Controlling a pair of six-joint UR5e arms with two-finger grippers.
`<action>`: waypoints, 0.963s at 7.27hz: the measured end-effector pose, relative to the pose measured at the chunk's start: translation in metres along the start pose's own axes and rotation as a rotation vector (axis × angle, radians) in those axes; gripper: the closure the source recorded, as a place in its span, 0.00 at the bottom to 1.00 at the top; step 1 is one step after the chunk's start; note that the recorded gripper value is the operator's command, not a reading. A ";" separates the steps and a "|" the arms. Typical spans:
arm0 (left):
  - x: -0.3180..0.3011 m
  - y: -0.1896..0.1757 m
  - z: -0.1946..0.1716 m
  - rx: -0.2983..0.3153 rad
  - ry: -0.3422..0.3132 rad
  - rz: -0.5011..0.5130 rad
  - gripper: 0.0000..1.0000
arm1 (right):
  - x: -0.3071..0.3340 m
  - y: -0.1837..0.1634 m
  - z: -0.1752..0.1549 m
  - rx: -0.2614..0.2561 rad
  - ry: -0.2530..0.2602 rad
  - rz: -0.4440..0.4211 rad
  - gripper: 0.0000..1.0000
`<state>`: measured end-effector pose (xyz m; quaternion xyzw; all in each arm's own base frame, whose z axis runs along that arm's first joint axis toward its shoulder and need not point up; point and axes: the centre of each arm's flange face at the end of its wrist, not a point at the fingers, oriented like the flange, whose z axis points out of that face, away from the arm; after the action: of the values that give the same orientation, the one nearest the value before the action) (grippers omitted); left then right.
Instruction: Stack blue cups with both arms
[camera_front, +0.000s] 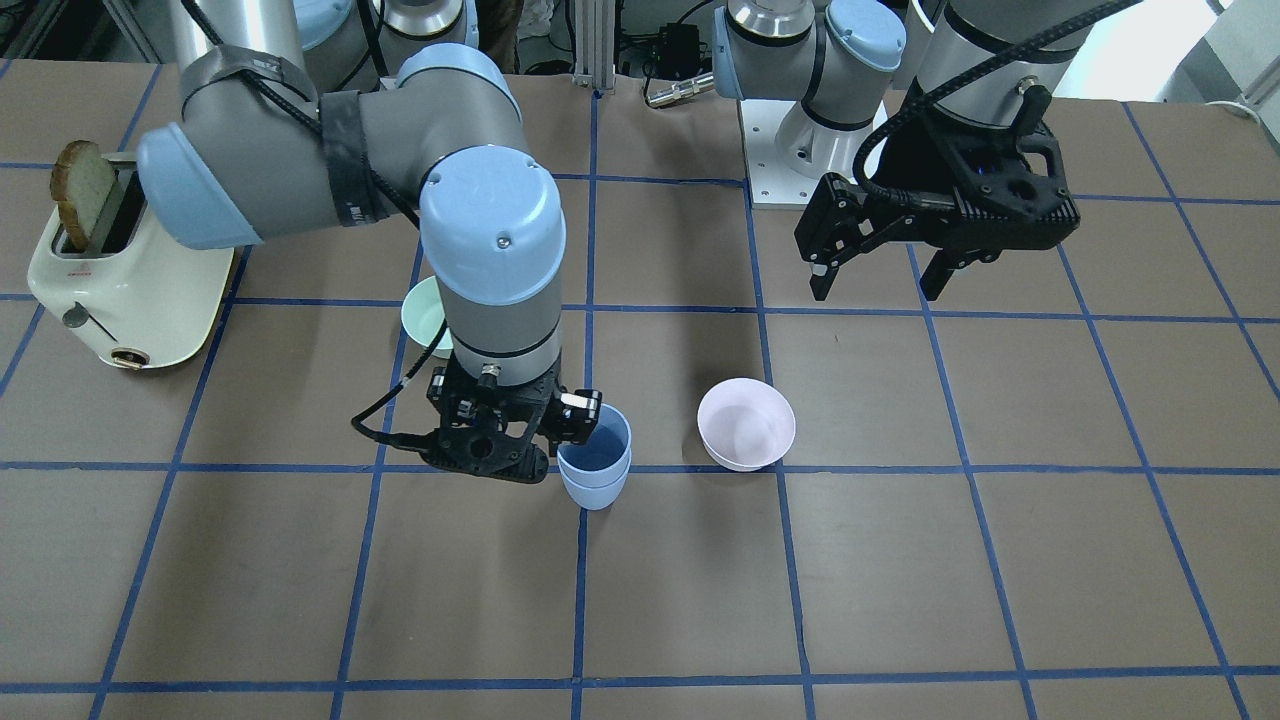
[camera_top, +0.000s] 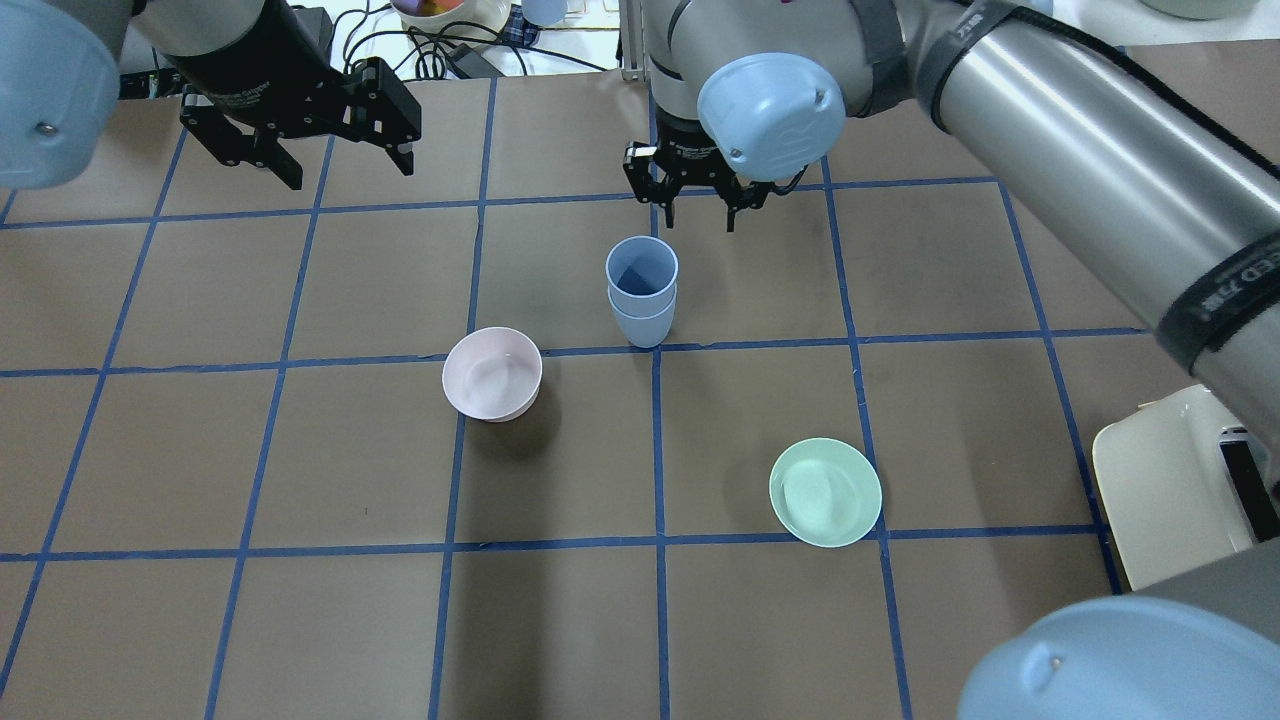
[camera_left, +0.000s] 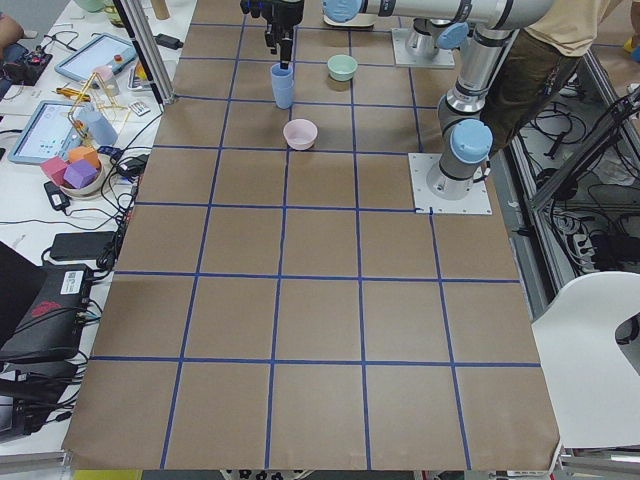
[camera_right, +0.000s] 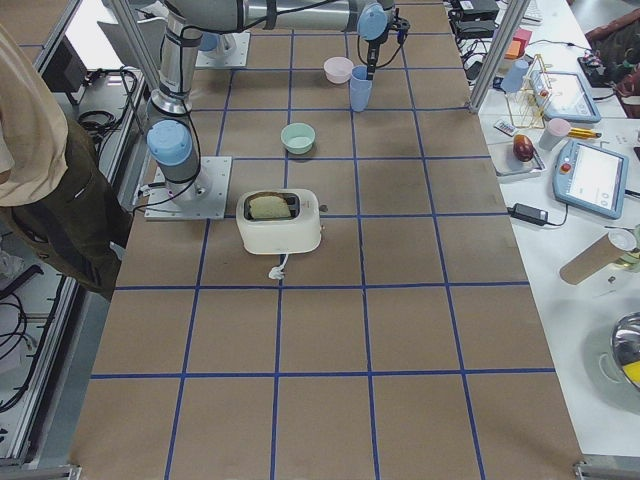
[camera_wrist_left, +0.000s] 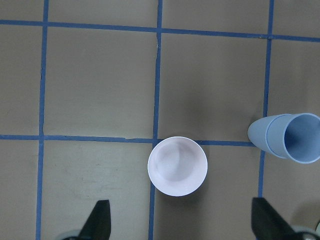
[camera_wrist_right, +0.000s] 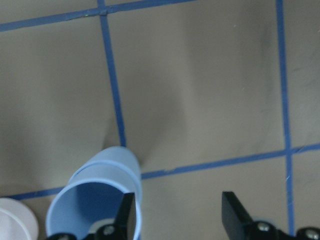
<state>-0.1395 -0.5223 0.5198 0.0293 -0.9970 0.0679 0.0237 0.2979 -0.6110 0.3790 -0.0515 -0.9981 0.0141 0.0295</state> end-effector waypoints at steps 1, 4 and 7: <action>-0.001 0.000 0.000 0.001 0.000 -0.001 0.00 | 0.046 -0.019 -0.017 0.013 0.024 -0.068 0.00; 0.000 0.000 0.000 0.001 0.002 0.000 0.00 | 0.175 -0.011 -0.084 -0.006 0.039 -0.203 0.00; 0.000 0.001 -0.001 -0.001 0.000 0.000 0.00 | 0.188 0.046 -0.110 0.046 -0.009 -0.252 0.00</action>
<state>-0.1396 -0.5208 0.5208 0.0293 -0.9970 0.0673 0.0237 0.1230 -0.5434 0.4985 0.0752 -0.9962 0.0332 0.0276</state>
